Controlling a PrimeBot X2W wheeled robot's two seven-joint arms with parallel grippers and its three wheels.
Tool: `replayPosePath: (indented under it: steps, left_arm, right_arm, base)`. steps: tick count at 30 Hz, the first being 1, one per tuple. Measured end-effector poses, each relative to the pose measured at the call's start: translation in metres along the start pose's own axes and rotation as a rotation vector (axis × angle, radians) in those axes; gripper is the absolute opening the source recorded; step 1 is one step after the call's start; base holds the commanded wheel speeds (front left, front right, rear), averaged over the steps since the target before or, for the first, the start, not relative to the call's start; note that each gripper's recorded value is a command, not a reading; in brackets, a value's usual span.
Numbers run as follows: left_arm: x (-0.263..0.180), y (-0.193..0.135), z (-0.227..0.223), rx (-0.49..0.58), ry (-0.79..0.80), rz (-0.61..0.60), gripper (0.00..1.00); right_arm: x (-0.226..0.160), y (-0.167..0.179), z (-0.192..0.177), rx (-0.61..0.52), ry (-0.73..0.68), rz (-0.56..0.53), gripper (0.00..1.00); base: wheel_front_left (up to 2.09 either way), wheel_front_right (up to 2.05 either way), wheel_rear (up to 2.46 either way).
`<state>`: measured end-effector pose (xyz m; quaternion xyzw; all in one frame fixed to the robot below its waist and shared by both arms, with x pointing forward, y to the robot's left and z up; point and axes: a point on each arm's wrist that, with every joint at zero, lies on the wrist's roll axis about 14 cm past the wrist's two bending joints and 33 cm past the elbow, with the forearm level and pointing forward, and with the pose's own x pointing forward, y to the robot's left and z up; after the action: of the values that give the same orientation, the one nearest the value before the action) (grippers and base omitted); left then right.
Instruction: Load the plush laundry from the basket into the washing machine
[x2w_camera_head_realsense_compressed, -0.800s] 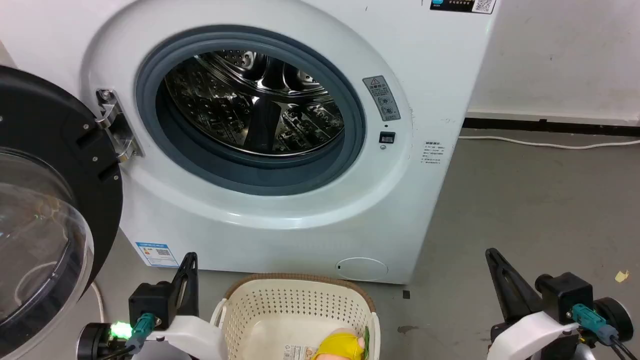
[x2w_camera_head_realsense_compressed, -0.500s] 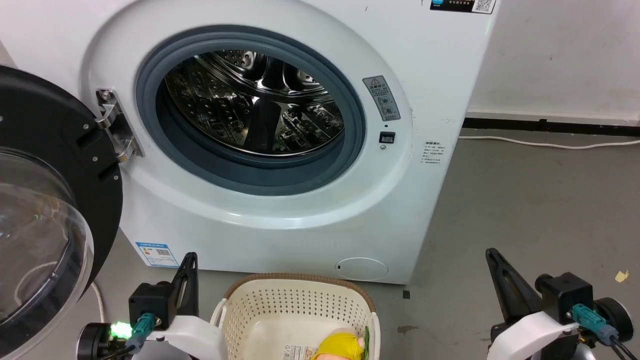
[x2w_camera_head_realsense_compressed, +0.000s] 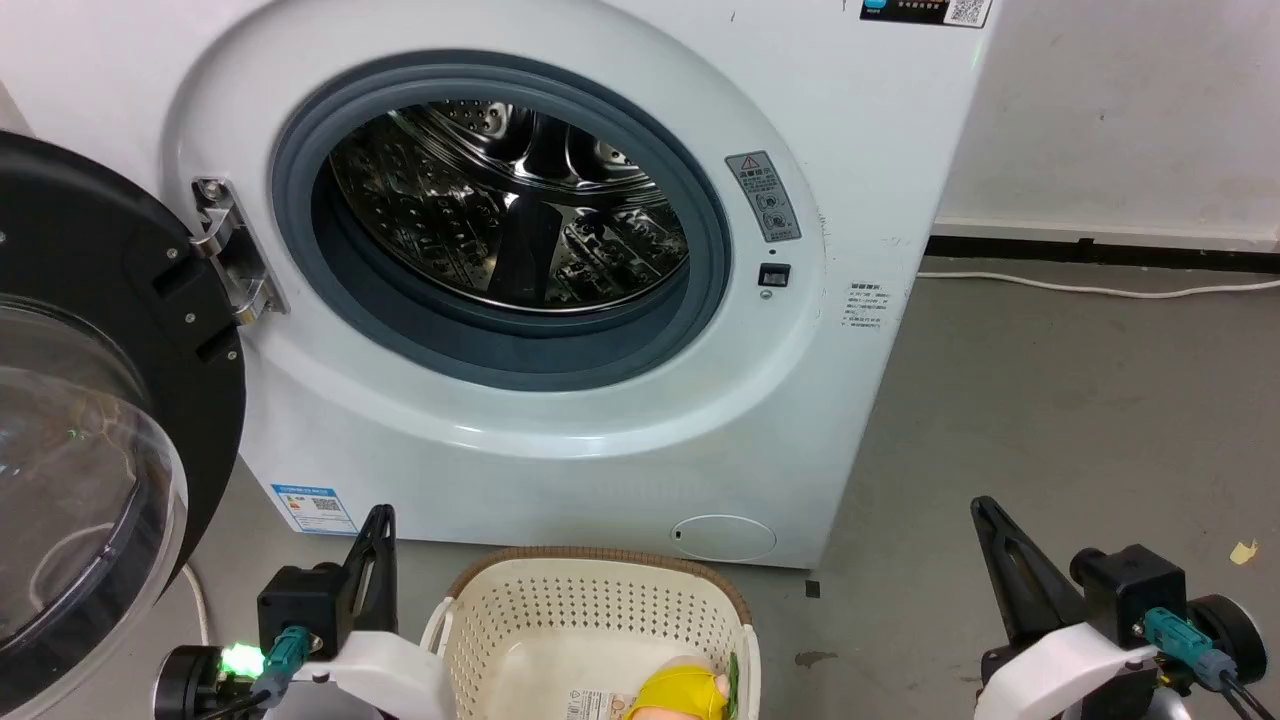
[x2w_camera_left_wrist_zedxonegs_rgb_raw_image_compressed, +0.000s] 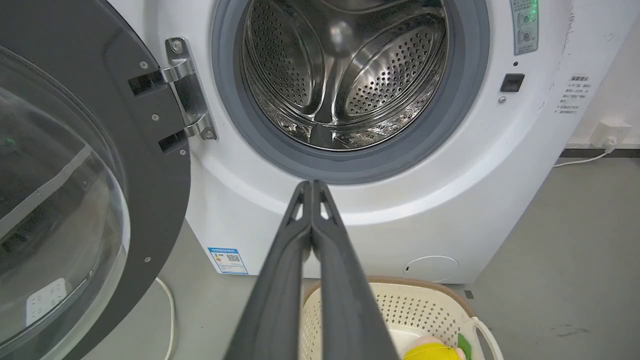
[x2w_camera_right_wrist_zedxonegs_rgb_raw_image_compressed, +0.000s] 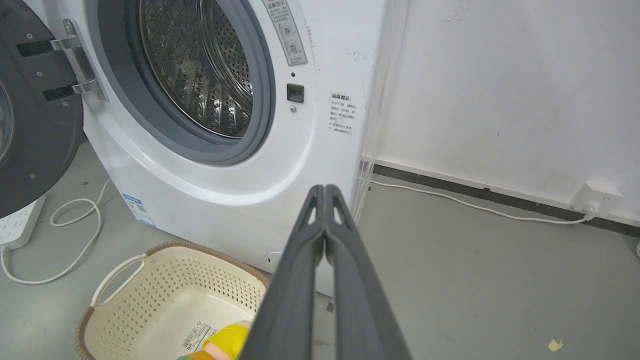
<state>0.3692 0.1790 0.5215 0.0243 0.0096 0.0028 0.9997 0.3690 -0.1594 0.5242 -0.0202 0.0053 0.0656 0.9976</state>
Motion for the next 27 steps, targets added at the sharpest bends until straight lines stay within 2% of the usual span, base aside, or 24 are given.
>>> replayPosePath:
  steps: [27]
  left_arm:
    - [0.0000,-0.0001,0.0000,0.000,0.000,0.000,0.00]
  right_arm:
    - [0.0000,-0.0001,0.0000,0.000,0.000,0.000,0.00]
  base:
    - [0.00,0.00,0.00]
